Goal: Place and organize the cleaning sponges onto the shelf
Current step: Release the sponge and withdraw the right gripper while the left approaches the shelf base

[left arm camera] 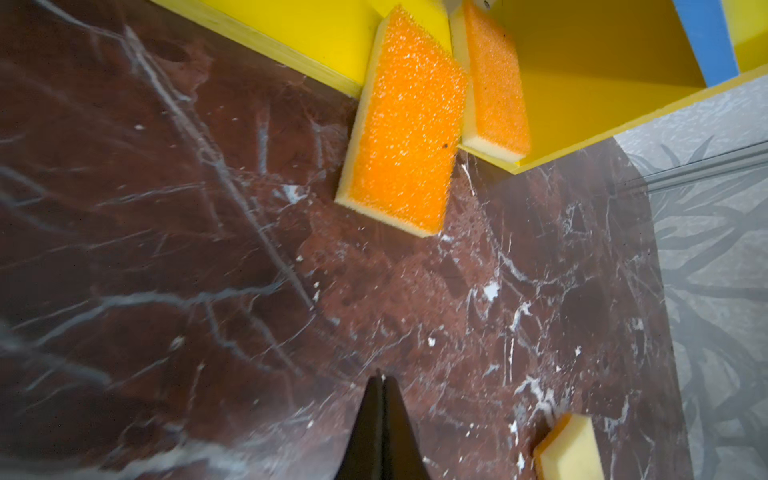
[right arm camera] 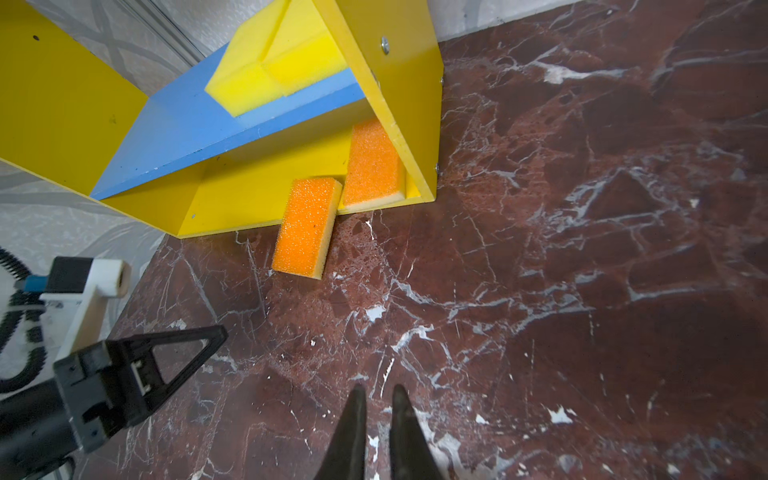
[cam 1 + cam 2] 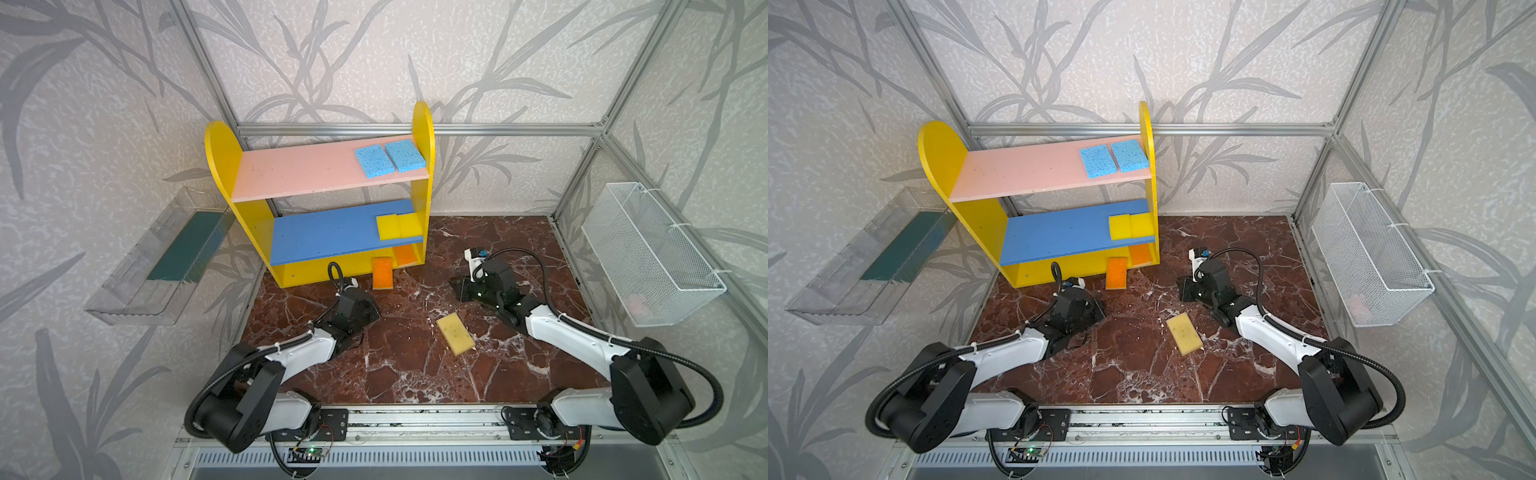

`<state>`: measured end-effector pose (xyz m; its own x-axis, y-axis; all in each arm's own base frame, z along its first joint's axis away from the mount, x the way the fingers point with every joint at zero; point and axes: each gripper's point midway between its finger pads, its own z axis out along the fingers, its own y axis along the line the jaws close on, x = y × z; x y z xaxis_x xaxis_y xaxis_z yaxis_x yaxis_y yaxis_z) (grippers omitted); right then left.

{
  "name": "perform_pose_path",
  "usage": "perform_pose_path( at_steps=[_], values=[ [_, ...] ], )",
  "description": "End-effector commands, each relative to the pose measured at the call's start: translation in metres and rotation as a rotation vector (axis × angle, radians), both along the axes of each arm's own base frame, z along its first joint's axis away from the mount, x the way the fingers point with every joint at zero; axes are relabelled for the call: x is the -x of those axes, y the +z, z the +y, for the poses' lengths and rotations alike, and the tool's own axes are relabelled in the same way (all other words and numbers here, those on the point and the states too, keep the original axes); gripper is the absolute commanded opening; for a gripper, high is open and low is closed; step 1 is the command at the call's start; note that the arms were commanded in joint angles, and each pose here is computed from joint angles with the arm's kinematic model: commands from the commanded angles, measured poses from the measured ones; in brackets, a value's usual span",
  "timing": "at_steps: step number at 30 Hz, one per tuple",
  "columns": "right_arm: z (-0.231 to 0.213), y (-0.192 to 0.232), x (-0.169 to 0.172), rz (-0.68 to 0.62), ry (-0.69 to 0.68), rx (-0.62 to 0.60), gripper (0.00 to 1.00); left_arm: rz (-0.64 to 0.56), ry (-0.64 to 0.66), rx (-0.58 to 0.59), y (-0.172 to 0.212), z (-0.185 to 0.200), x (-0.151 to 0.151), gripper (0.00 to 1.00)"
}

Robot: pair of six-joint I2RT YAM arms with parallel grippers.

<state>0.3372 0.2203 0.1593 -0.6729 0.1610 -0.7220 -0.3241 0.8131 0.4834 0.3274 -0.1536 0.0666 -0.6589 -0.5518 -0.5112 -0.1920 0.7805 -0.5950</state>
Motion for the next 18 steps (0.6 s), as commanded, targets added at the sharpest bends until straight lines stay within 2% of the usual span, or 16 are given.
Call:
perform_pose_path(
  at_steps=[1,18],
  values=[
    [-0.005,0.003,0.013,0.022,0.0,-0.032,0.14,-0.015,0.067,0.08,0.007,-0.007,-0.022,0.0],
    [-0.013,0.018,0.018,-0.027,-0.028,-0.064,0.14,0.006,0.154,0.094,-0.018,-0.011,-0.065,0.0]
  ],
)
